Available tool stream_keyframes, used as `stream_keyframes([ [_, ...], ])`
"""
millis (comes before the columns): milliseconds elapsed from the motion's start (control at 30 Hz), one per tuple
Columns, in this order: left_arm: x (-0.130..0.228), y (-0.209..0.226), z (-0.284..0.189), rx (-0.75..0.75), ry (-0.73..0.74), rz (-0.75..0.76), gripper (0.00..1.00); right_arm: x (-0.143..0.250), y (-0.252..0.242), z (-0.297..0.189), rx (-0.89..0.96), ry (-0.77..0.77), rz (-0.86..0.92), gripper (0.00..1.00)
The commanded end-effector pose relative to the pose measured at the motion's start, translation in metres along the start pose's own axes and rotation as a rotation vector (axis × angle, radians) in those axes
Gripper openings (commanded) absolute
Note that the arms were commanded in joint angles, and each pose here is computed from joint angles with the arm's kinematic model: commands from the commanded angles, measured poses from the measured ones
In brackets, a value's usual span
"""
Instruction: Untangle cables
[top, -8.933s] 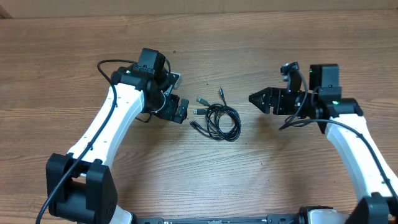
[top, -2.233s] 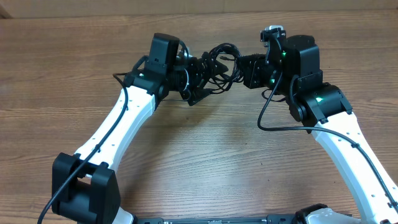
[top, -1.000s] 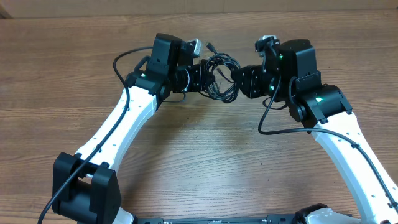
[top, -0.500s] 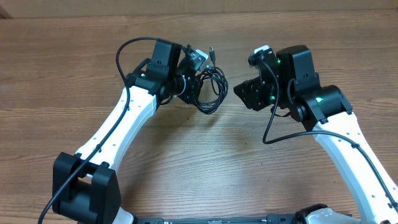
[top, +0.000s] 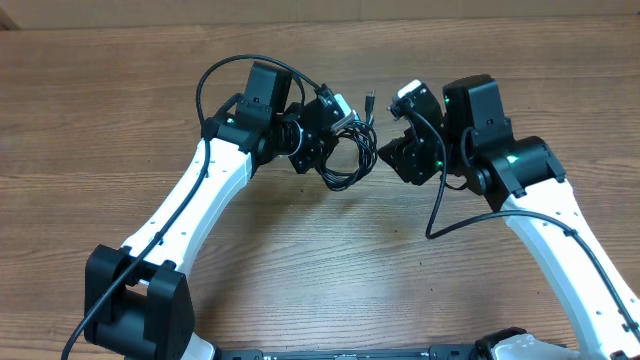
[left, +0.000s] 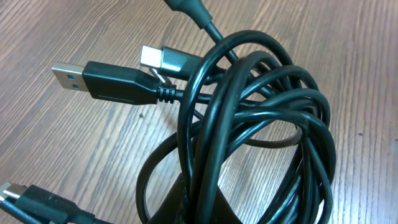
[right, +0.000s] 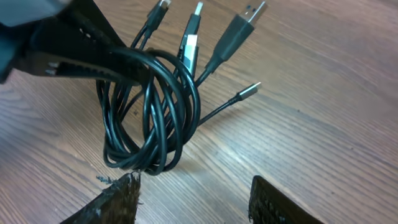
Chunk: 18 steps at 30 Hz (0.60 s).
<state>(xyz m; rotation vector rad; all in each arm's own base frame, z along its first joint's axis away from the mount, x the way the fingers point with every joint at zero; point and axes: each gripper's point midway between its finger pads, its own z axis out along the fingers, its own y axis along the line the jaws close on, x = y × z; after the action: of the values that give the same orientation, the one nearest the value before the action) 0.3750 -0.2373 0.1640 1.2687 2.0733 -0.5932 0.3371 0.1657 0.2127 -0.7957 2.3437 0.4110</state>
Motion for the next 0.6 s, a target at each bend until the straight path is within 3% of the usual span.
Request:
stream_keyframes([
  [0,-0.009,-0.006,-0.001,0.041,-0.039,0.057,0.04,0.003,-0.004,0.006,0.005,0.020,-0.006,0.55],
  [567,-0.017,-0.012,-0.002,0.074,-0.079,0.103,0.04,0.007,0.000,0.019,-0.039,0.046,0.058,0.56],
])
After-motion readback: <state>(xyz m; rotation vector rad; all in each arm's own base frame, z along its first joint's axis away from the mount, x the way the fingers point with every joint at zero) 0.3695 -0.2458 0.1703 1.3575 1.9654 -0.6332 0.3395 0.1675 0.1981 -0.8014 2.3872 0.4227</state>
